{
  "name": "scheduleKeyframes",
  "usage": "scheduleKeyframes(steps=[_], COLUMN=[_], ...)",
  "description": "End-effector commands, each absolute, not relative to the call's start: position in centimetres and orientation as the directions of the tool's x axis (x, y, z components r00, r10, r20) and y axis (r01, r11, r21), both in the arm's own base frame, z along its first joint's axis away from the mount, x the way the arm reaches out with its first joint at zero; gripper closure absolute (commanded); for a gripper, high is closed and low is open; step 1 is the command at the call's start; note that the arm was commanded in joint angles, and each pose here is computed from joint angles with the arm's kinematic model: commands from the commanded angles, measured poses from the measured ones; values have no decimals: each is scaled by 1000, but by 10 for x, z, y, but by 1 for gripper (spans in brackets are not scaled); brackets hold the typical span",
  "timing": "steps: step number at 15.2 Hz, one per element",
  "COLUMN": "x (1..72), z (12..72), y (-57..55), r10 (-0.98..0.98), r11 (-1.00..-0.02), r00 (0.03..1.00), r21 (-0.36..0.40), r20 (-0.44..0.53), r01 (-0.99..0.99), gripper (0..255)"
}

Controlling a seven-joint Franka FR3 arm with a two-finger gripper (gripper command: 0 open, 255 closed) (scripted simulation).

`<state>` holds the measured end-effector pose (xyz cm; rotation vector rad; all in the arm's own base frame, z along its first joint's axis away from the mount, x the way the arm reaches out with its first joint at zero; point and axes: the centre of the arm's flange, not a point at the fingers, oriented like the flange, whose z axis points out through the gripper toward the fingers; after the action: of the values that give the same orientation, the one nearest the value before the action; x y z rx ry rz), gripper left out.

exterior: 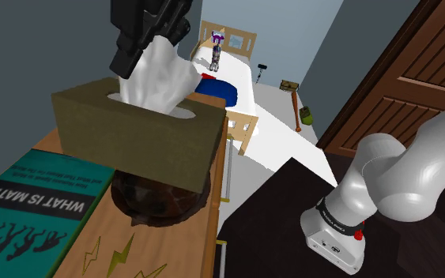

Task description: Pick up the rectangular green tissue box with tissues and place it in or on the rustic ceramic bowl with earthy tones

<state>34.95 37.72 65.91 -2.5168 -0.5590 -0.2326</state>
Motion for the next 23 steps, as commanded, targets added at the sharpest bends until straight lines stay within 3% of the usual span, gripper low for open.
scheduleKeyframes(steps=[1, 14, 21, 22, 23], x=[349, 349, 349, 349, 349], z=[648, 581, 581, 581, 581], y=[377, 377, 377, 377, 377], r10=[341, 341, 341, 341, 341], r11=[-765, -765, -765, -765, -765], r00=[899, 899, 899, 899, 899], r21=[-475, -475, -475, -475, -475], r20=[276, 276, 276, 276, 276], r01=[436, 436, 436, 436, 436], gripper=[255, 255, 255, 0, 0])
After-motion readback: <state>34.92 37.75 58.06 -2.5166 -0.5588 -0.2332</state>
